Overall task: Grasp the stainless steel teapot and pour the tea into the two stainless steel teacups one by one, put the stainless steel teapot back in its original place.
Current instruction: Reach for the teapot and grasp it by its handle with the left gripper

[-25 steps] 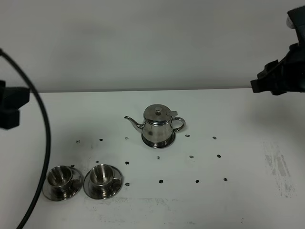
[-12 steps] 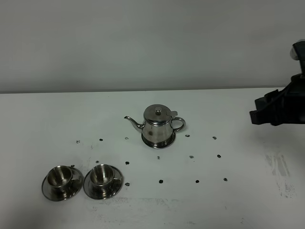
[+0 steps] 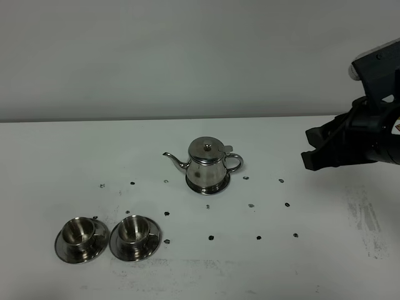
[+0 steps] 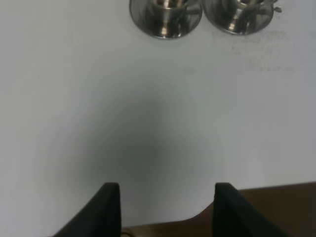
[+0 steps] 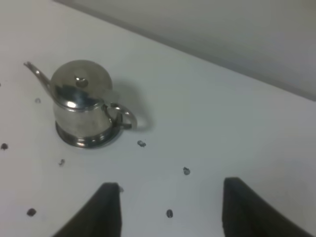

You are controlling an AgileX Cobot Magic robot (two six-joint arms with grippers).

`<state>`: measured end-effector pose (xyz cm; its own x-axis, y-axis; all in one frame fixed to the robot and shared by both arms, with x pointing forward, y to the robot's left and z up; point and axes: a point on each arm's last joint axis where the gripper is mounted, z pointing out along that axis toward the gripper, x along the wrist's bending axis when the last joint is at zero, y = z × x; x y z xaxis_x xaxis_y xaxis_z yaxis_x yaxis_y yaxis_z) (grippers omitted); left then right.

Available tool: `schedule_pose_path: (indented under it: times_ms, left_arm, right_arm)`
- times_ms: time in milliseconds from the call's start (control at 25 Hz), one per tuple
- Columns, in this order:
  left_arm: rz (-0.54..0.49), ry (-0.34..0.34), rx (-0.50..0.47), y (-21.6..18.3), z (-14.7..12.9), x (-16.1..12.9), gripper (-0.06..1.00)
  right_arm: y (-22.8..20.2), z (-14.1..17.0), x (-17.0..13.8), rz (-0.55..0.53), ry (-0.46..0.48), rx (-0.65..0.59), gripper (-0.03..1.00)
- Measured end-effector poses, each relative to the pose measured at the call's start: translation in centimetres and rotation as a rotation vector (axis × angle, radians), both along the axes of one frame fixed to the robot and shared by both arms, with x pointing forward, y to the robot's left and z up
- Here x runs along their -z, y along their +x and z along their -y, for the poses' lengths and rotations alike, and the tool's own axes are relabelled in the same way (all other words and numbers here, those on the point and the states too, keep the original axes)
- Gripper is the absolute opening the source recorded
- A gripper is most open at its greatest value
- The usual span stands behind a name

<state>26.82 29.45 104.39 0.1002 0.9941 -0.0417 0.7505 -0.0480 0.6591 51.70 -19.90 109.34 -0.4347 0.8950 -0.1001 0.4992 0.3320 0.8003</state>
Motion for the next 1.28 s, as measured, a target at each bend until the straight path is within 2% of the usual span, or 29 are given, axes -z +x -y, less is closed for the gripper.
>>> schedule_pose_path:
  times_ms: [240,440,600,1280]
  left_arm:
    - [0.033,-0.004,-0.01,-0.3,0.0,-0.1,0.48]
    - [0.16,-0.005,-0.097,-2.1,-0.2,-0.4,0.48]
    - [0.268,-0.005,-0.106,-3.7,-0.1,-0.3,0.48]
    - [0.28,-0.005,-0.106,-4.0,-0.1,-0.3,0.48]
  right_arm:
    - [0.0,0.0,0.0,-0.002,-0.001,0.0,0.47]
    - [0.0,0.0,0.1,-0.007,-0.003,-0.001,0.47]
    - [-0.1,0.0,0.1,-0.006,-0.012,-0.008,0.47]
    - [0.7,-0.3,1.9,-0.073,-0.065,-0.035,0.47]
